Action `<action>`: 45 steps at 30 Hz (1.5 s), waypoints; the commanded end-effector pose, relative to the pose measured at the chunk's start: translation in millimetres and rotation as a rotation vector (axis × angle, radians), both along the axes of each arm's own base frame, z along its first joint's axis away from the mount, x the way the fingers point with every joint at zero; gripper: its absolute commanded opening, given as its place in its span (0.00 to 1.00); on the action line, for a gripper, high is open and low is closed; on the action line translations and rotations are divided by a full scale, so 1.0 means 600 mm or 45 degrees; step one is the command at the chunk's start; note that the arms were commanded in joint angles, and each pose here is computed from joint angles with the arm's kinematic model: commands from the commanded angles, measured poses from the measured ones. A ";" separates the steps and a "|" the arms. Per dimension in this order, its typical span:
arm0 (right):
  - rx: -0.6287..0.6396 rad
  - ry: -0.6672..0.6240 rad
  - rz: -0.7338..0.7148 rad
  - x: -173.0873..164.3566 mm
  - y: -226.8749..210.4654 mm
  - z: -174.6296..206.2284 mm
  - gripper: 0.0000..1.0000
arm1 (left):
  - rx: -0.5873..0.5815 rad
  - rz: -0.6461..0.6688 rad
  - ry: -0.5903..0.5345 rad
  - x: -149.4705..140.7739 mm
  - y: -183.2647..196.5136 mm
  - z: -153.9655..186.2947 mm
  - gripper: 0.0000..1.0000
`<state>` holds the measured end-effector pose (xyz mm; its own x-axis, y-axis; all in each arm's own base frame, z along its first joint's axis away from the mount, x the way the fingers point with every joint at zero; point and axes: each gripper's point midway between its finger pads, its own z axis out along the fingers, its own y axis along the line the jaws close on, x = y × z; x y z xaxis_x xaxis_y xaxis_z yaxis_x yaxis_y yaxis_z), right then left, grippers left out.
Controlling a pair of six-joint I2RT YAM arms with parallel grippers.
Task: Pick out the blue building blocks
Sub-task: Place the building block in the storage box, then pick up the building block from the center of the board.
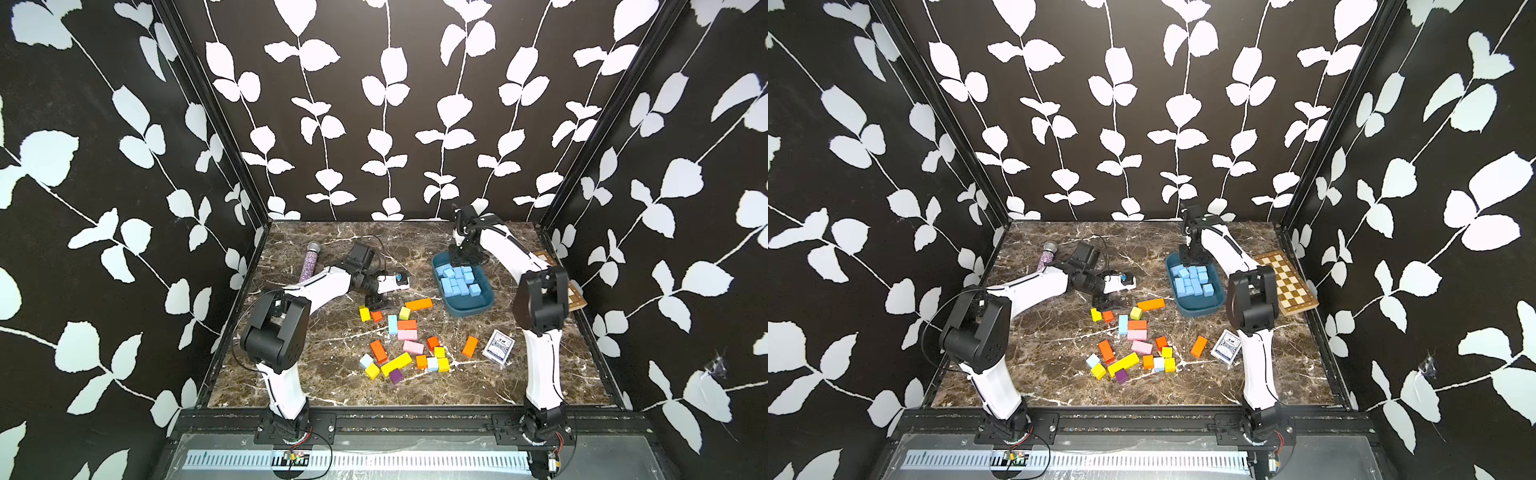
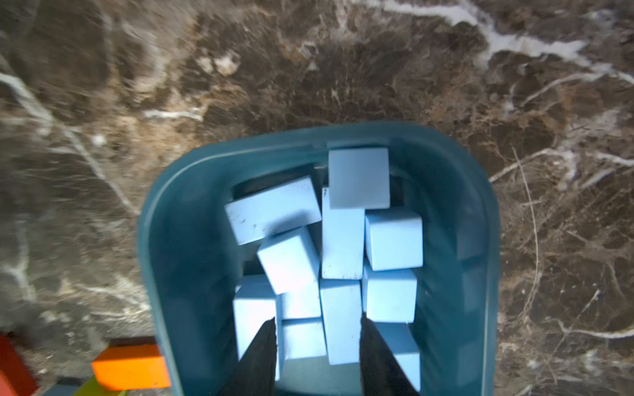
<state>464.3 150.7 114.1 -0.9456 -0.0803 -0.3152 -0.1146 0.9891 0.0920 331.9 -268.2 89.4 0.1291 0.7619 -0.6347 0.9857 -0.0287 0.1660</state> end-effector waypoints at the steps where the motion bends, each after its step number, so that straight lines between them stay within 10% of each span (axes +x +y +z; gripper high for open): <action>1: 0.217 -0.163 -0.095 -0.004 0.026 0.056 0.38 | 0.085 -0.078 0.034 -0.031 0.014 -0.003 0.74; 21: 0.432 -0.152 -0.197 -0.177 0.093 -0.005 0.37 | 0.334 -0.095 0.115 -0.110 0.014 -0.072 0.79; 45: 0.488 -0.193 -0.204 -0.205 0.098 0.004 0.38 | 0.489 -0.048 0.133 -0.103 0.014 -0.116 0.79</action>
